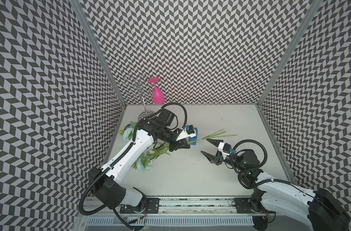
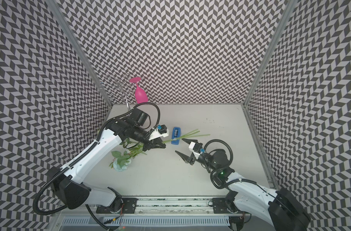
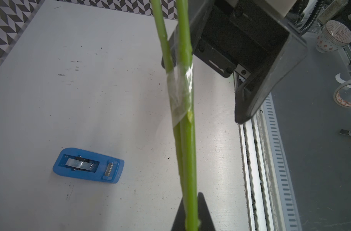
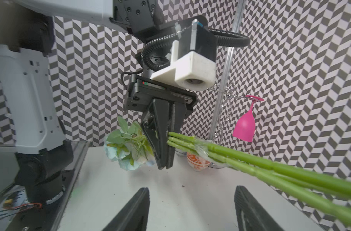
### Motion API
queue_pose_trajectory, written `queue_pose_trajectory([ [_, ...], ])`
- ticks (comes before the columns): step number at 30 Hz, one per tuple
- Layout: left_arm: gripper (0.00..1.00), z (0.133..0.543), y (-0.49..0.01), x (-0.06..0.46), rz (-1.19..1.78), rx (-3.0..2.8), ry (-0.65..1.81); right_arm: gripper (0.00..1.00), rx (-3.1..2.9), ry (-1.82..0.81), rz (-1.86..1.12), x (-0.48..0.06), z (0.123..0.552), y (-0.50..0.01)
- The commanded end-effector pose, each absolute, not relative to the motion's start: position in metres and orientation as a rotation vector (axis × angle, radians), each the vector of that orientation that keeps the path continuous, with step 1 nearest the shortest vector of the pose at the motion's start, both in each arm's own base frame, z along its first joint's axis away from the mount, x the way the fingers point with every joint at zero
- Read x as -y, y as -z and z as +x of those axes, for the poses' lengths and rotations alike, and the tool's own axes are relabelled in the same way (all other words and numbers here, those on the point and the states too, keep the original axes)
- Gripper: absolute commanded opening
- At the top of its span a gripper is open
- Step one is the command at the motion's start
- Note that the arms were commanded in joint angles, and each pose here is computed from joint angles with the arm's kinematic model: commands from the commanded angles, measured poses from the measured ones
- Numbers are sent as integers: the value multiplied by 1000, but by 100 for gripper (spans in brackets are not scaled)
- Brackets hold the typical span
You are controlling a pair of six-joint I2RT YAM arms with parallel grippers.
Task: Wrap bouquets with tape
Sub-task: Wrap the tape around the bouquet.
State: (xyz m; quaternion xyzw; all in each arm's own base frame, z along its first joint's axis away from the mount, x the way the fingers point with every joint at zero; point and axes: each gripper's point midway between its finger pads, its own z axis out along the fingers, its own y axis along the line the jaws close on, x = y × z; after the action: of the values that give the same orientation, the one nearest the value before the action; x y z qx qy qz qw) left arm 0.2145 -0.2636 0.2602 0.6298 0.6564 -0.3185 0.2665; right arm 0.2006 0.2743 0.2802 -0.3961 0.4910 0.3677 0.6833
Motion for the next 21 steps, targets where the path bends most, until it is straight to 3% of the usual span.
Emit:
queue_pose_trajectory([
  [1, 0, 207, -268, 262, 1714, -1734, 891, 68, -922, -890, -883, -278, 187, -320],
  [16, 0, 210, -265, 262, 1717, -1730, 880, 65, -836, -956, -856, -297, 202, -324],
  [19, 0, 215, -261, 261, 1707, -1754, 865, 50, -801, -1018, -885, -302, 193, -326],
  [21, 0, 225, -257, 259, 1681, -1788, 822, 46, -802, -1057, -882, -301, 190, -327],
])
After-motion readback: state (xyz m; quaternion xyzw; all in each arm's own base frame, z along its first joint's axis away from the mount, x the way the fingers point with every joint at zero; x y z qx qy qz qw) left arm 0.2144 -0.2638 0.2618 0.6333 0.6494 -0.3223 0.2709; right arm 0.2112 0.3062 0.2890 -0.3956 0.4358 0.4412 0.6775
